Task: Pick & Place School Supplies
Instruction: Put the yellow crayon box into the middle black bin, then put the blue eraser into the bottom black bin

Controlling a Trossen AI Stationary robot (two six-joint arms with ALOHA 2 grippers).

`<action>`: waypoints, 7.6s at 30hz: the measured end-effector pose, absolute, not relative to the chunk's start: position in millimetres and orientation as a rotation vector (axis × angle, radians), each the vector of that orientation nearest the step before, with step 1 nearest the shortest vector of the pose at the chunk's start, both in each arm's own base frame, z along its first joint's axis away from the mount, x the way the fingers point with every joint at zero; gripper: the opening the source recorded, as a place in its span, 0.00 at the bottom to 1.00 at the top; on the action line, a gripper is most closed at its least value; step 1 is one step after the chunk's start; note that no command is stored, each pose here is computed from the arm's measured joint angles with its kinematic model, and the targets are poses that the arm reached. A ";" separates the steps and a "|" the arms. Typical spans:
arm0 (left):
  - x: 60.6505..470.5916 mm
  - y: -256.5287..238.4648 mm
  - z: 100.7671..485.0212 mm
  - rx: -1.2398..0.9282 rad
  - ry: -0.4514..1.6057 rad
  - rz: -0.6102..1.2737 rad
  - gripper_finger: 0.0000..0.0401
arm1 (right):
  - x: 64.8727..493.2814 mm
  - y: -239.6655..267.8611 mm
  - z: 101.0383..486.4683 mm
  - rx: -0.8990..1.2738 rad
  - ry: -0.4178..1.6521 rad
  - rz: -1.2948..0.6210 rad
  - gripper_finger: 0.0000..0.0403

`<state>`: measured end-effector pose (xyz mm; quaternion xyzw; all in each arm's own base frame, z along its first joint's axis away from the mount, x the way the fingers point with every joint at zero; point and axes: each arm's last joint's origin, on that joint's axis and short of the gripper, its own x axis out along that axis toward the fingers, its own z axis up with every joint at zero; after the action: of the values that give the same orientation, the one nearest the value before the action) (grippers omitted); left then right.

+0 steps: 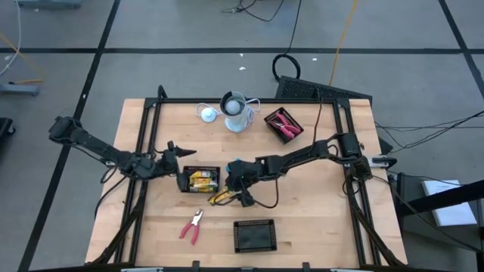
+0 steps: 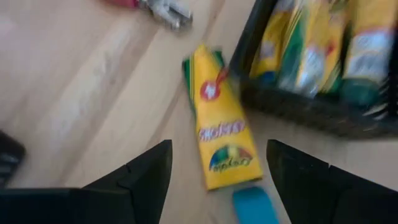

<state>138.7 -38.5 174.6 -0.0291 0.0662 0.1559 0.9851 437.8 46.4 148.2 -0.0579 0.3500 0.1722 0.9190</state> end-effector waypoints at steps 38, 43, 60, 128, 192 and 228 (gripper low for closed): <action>140.9 -35.7 181.3 -0.036 0.079 0.308 0.81 | 449.7 59.3 124.3 -0.176 0.790 0.410 0.05; 140.9 -35.7 181.3 -0.037 0.079 0.308 0.81 | 448.5 60.6 123.4 -0.159 0.802 0.430 0.04; 140.8 -35.8 180.1 -0.031 0.091 0.304 0.81 | 440.6 76.9 151.2 -0.166 0.761 0.476 0.04; 140.8 -36.0 178.7 -0.031 0.104 0.295 0.81 | 485.3 4.4 185.2 -0.153 0.518 0.317 0.35; 224.5 -55.8 176.0 0.027 0.347 0.112 0.81 | 258.9 7.3 154.7 0.052 1.098 -0.199 0.42; 234.2 -47.2 169.4 0.015 0.354 0.091 0.81 | 266.1 2.5 120.1 0.168 1.171 -0.152 0.24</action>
<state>234.2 -47.2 169.4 0.0075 0.1761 0.0451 0.9833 266.1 2.5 120.1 0.0793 0.5513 -0.0715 0.8274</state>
